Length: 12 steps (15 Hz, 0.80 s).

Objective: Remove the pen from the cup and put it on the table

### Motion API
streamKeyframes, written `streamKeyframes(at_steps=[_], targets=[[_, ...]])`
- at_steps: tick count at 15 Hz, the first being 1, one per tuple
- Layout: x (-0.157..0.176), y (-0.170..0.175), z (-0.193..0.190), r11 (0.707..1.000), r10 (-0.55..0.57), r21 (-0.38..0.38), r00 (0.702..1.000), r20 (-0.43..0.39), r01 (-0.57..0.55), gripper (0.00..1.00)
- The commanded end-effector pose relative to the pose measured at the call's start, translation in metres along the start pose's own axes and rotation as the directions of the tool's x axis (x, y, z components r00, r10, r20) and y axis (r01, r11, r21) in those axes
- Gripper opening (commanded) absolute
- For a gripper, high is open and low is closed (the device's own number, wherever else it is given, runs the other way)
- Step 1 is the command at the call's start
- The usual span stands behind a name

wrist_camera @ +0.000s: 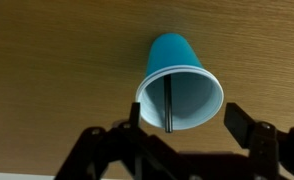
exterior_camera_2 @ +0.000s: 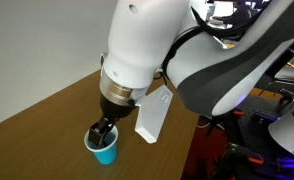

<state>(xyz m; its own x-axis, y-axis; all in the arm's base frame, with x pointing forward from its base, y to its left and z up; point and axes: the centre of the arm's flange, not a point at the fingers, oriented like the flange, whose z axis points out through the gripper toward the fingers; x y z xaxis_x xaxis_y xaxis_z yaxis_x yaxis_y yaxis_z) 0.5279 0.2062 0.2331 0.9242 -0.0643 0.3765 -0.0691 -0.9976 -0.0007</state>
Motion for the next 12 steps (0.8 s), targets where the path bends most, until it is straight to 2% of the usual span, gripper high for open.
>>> streamKeyframes(at_steps=[1,4,12], targets=[[0.006,0.003,0.011,0.998,0.006,0.061,1.0,-0.014,-0.005,0.56],[0.004,0.001,0.02,0.995,0.004,0.095,1.0,-0.009,-0.003,0.5],[0.007,-0.006,0.031,0.994,-0.028,0.103,0.999,-0.031,0.031,0.5]])
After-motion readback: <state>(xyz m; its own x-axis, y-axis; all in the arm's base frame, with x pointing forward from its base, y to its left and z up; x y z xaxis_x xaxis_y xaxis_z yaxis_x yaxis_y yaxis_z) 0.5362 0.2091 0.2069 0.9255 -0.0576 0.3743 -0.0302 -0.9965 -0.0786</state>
